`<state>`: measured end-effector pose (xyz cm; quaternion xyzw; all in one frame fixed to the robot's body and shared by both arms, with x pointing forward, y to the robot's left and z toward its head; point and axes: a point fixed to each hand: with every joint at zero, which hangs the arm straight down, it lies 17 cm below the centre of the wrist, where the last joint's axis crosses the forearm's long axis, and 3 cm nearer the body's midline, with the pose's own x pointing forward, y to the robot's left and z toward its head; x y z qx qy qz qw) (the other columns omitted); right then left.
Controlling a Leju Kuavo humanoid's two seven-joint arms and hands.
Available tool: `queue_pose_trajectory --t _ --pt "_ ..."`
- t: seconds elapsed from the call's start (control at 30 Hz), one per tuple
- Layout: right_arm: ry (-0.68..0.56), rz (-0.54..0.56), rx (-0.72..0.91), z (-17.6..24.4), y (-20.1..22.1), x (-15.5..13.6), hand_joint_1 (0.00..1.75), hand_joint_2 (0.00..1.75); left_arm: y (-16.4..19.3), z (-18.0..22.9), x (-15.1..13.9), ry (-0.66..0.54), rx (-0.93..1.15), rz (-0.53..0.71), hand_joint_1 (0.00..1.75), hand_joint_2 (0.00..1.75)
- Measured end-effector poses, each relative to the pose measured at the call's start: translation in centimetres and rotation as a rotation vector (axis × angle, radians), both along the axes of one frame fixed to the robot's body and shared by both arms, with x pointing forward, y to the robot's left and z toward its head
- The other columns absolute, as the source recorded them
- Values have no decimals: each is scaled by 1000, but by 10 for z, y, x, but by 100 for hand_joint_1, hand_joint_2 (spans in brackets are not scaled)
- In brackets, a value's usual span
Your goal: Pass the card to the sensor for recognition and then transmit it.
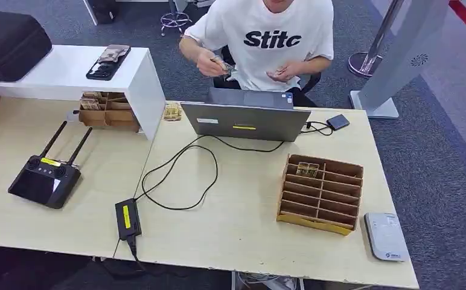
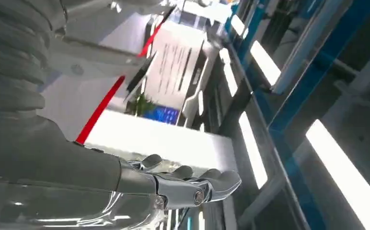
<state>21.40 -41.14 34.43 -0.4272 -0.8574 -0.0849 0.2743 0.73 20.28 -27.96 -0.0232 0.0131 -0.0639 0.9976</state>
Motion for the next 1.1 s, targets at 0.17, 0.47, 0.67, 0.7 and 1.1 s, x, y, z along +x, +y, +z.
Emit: queue_pose_trajectory --t 0.17,0.47,0.67,0.7,1.1 --pt "35 -28 79 -16 -33 4 0 175 0 0 0 -3 0 -4 0 175" --pt "76 -134 114 -38 -75 -6 0 175 0 0 0 -3 0 -5 0 175" --pt "127 -163 171 -56 -92 -4 0 175 0 0 0 -3 -1 -6 0 175" --pt "138 -171 185 -62 -98 -4 0 175 0 0 0 -2 -1 -6 0 175" --pt "153 -314 582 -187 -196 -47 0 175 -3 0 -1 13 5 -1 0 175"
